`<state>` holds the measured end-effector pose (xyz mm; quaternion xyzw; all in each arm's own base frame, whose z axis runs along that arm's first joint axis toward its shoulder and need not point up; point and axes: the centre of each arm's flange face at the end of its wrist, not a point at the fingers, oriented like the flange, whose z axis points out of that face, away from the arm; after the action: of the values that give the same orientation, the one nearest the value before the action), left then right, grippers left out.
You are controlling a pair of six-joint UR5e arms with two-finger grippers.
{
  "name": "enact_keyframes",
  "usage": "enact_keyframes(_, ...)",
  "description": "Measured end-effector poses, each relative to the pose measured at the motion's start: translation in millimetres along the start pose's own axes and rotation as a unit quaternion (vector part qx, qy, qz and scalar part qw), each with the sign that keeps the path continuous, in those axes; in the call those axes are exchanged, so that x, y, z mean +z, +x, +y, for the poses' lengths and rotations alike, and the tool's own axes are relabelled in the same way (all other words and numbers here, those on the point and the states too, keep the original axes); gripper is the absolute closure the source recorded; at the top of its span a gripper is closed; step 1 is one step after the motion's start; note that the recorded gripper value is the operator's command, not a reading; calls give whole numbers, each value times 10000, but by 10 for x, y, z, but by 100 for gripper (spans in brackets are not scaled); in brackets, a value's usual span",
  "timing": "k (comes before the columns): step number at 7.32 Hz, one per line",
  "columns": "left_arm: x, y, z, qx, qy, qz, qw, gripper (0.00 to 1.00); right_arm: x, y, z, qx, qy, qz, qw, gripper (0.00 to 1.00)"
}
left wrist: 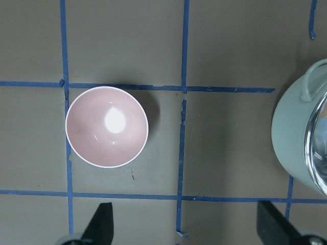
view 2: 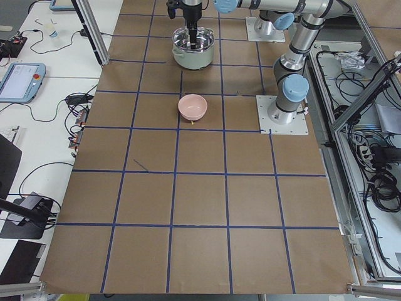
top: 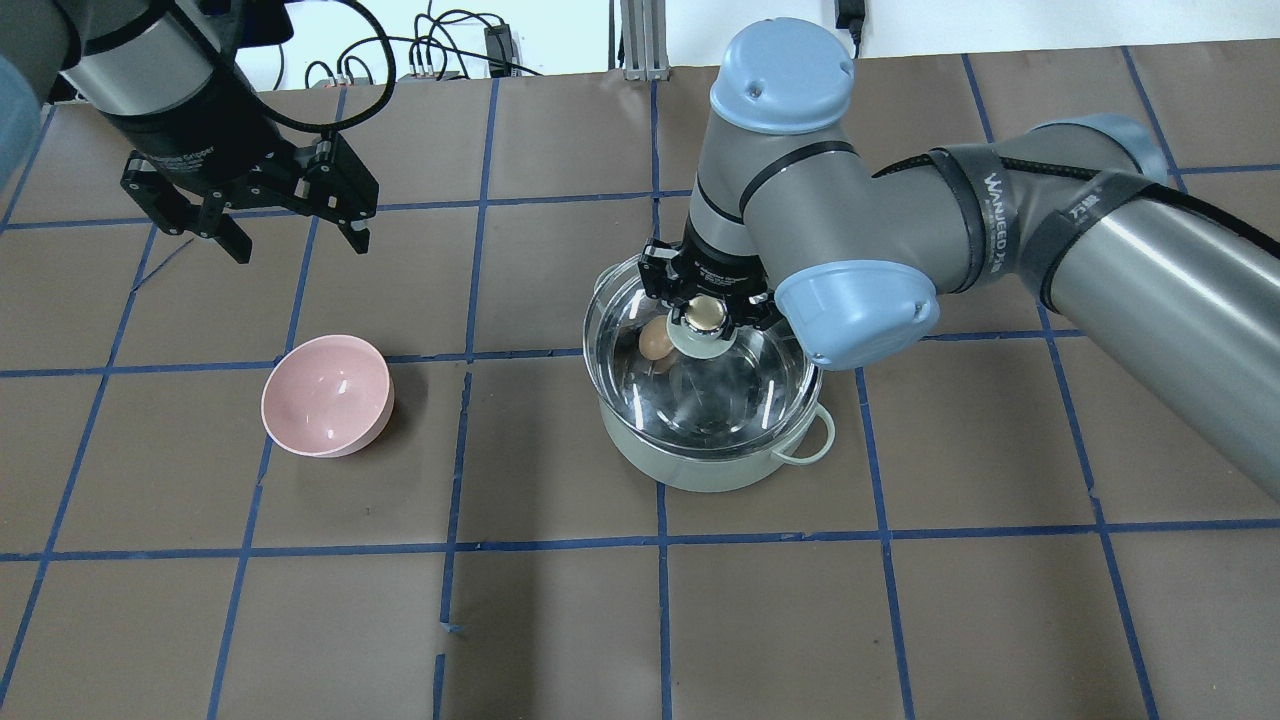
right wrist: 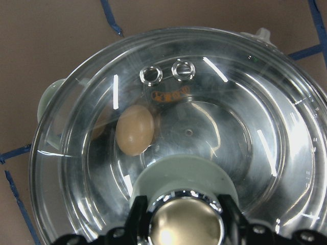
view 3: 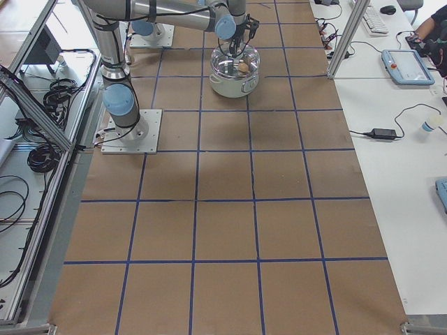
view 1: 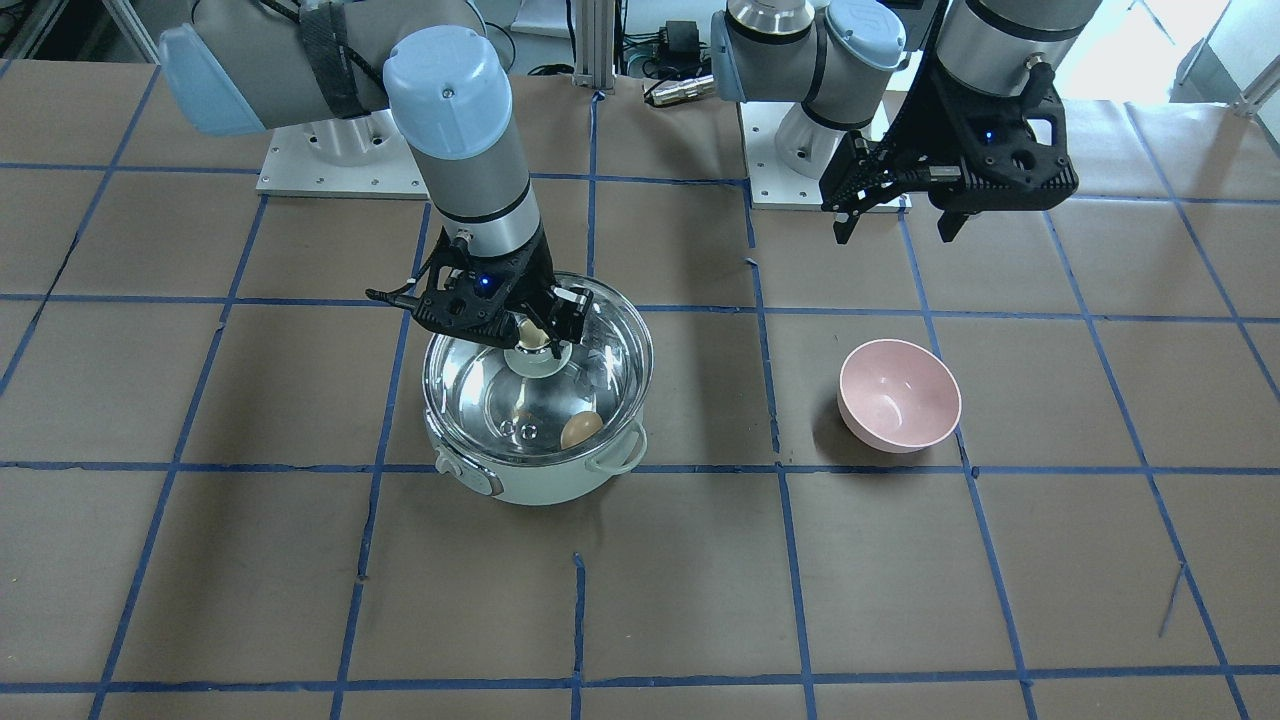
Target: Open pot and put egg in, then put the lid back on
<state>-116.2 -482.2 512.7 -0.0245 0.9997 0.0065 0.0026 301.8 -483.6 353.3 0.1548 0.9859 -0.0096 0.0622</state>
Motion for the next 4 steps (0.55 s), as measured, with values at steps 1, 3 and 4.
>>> enact_keyframes(1, 13, 3, 16, -3, -12, 9, 10000, 0, -1, 2, -6, -21, 6, -1, 10000, 60)
enact_keyframes(3, 34, 6, 35, 4, -17, 14, 10000, 0, -1, 9, -14, -40, 21, 17, 10000, 60)
enact_keyframes(4, 38, 3, 36, 26, -16, -4, 10000, 0, 3, 11, -17, -42, 26, 29, 10000, 60)
